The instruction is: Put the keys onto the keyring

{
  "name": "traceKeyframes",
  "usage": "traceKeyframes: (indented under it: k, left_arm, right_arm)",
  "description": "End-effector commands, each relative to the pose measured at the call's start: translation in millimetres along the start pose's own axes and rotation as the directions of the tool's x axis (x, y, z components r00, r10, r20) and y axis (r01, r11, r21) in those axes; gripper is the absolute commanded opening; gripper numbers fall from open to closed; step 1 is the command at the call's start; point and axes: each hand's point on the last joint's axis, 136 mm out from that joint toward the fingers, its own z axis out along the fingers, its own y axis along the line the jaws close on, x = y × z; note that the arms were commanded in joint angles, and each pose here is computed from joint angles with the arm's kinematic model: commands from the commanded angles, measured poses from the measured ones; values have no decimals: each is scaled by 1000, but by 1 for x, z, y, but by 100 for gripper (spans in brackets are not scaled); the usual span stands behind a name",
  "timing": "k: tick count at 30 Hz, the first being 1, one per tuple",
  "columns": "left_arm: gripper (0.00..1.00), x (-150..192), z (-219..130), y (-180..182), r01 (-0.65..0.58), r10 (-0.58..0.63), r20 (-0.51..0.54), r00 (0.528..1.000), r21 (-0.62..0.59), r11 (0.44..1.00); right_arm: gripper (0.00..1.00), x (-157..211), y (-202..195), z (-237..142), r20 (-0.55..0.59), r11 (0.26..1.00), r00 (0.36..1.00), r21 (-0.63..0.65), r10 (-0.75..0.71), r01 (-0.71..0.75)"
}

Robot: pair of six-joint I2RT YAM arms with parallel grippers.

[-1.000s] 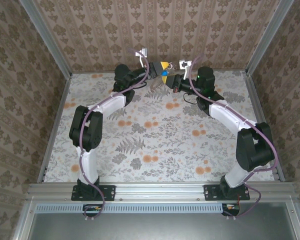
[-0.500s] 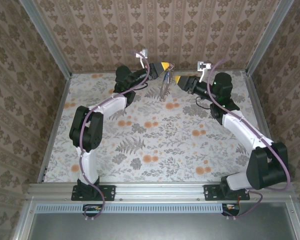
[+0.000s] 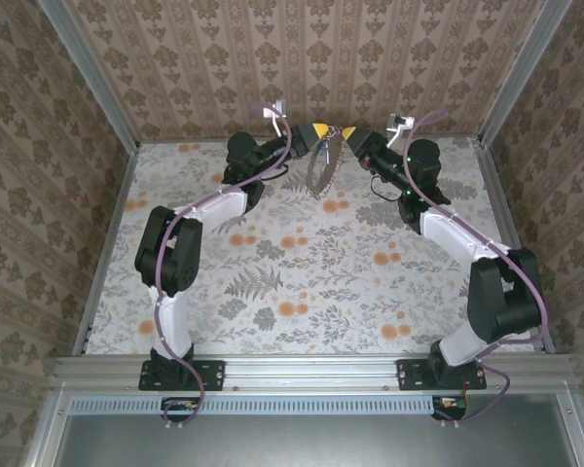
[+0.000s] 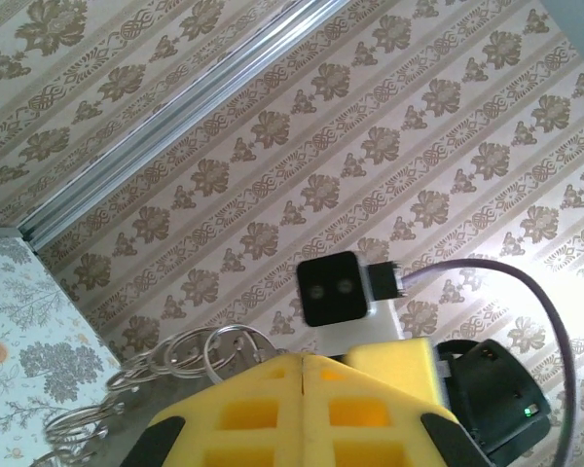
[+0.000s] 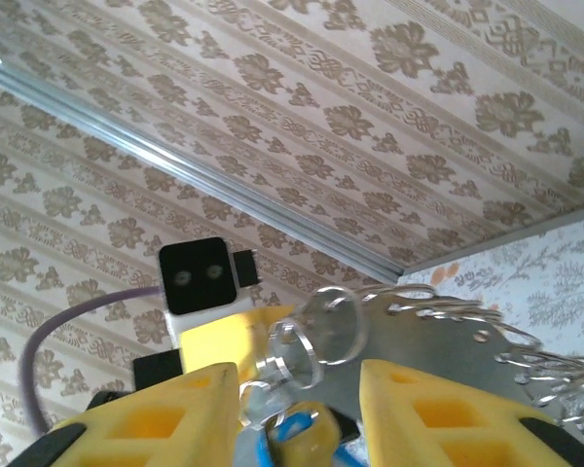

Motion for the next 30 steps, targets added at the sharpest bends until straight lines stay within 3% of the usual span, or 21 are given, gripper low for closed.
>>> traceKeyframes:
  k: [1, 30]
  left_arm:
    - [0, -14, -1, -44, -78, 75, 45, 996, 70, 995]
    - [0, -11, -1, -43, -74, 71, 40, 997, 70, 995]
  right_arm:
    - [36, -13, 37, 8, 53, 993, 998, -114, 17, -11]
    - [23, -5, 35, 25, 36, 991, 999, -137, 13, -8]
